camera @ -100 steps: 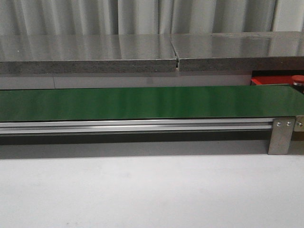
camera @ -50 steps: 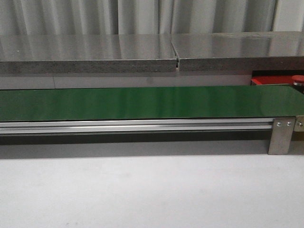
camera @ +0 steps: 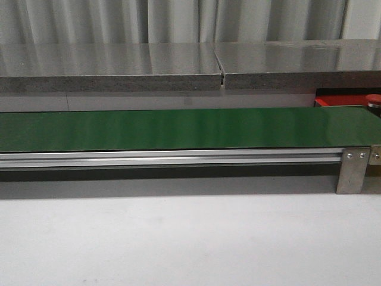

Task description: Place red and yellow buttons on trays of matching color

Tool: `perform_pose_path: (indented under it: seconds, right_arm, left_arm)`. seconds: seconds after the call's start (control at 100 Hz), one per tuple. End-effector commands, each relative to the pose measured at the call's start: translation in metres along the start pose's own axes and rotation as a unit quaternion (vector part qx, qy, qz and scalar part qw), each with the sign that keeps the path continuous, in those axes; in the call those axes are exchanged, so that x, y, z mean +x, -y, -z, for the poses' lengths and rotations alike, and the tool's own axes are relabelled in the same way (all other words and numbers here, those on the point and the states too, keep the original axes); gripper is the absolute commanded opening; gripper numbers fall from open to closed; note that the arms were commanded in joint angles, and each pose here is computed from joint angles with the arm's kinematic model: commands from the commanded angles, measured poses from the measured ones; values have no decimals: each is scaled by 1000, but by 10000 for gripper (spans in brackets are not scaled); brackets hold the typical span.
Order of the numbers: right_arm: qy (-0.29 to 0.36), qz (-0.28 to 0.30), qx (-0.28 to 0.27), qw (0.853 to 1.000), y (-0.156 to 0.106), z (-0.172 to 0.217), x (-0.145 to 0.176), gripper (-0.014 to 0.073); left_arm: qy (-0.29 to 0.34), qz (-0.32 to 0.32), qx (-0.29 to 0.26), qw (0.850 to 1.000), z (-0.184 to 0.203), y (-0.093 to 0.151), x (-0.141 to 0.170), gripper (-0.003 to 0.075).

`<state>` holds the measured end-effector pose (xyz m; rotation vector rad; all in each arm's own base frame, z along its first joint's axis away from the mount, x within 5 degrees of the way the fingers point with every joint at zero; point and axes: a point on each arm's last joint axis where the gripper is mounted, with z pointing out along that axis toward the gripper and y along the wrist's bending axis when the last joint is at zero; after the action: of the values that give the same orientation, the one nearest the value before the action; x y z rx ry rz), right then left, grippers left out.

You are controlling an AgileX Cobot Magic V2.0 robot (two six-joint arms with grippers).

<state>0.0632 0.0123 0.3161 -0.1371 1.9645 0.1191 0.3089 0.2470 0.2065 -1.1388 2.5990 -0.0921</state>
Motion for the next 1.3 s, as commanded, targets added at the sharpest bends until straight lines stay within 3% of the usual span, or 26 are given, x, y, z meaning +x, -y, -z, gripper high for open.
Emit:
perform_pose_path:
  seconds: [0.0, 0.38, 0.57, 0.82, 0.93, 1.05, 1.29]
  right_arm:
    - [43, 7, 5, 999, 1, 3, -13, -121]
    - [43, 7, 5, 999, 1, 3, -13, -121]
    - [43, 7, 5, 999, 1, 3, -13, -121]
    - [43, 7, 5, 999, 1, 3, -13, -121]
    - [43, 7, 5, 999, 1, 3, -13, -121]
    - [43, 7, 5, 999, 1, 3, -13, -121]
    - [43, 7, 5, 999, 1, 3, -13, -121]
  left_arm:
    - [47, 10, 12, 999, 23, 5, -11, 458]
    - [48, 12, 12, 999, 23, 5, -11, 240]
    - [57, 10, 13, 998, 29, 6, -12, 240]
    - [128, -6, 26, 991, 84, 14, -9, 240]
    - [142, -44, 43, 988, 105, 24, -2, 240]
    - [154, -31, 95, 983, 119, 36, 2, 240]
    - [144, -83, 128, 978, 120, 65, 12, 240]
